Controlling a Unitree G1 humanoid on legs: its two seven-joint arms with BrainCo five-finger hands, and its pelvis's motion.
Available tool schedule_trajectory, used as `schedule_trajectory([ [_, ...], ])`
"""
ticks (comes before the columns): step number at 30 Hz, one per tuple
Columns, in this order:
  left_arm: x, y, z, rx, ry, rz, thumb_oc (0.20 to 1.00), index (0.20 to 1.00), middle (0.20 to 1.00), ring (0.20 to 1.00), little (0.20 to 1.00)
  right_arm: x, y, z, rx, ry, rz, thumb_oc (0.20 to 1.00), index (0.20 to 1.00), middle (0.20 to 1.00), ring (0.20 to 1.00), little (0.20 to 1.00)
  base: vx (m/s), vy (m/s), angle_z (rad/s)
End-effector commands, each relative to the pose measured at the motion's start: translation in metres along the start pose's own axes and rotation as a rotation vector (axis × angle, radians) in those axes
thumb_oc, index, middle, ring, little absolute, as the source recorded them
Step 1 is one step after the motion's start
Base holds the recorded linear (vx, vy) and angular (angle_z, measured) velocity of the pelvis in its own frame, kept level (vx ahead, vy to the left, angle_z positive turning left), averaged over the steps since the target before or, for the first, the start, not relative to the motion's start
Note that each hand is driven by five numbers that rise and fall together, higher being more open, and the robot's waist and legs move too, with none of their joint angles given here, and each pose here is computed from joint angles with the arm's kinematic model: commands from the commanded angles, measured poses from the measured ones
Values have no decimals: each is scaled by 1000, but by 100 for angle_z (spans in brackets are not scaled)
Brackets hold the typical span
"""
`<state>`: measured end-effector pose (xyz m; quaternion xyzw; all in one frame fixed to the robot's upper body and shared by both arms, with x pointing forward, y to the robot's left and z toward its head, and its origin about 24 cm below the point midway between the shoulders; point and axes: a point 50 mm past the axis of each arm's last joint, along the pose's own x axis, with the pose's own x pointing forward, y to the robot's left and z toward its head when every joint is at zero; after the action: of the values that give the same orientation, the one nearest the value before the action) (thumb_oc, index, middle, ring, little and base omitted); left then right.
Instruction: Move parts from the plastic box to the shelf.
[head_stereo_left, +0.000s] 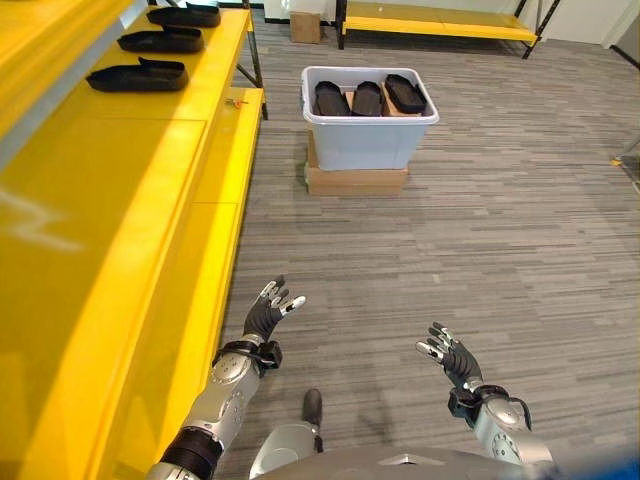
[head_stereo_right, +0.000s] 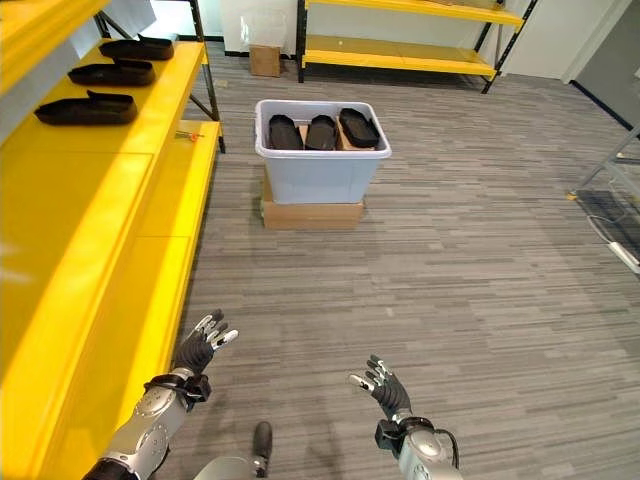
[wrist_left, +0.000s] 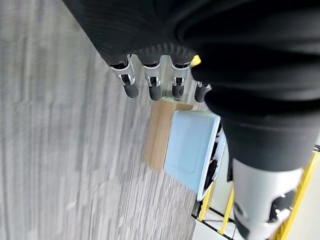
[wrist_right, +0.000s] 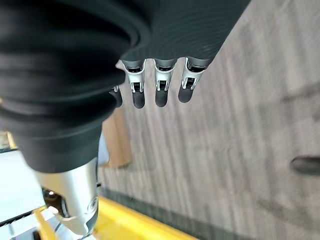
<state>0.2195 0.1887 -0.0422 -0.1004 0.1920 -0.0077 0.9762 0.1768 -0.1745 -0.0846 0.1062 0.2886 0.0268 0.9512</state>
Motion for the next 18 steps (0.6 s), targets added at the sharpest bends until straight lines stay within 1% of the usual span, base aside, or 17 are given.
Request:
schedule_trajectory([
  [1,-6,-6,5,38,-49,-43,1000,1000,1000,1000,1000,3,-4,20,-35,-86,13,1000,1000,1000,1000,1000,204,137,11],
  [4,-7,-4,3,42,-40,-37,1000,1000,1000,1000,1000,2,-4,20,-38,-86,11,1000,1000,1000,1000,1000,213,69,5],
  [7,-7,-2,3,27,-38,-28,1000,1000,1000,1000,1000,2,-4,21,-28,-92,7,1000,1000,1000,1000,1000,282,-91,9],
  [13,-6,0,3,21,-49,-13,1000,1000,1000,1000,1000,3,-6,29,-77,-107,5,1000,1000,1000,1000,1000,365,-243,16],
  [16,-6,-3,-4,9,-29,-15,1000,1000,1000,1000,1000,1,-8,25,-77,-91,7,1000,1000,1000,1000,1000,228,-196,44],
  [18,-8,-3,-5,-8,-28,-9,1000,1000,1000,1000,1000,1,-12,30,-98,-101,5,1000,1000,1000,1000,1000,284,-395,20],
])
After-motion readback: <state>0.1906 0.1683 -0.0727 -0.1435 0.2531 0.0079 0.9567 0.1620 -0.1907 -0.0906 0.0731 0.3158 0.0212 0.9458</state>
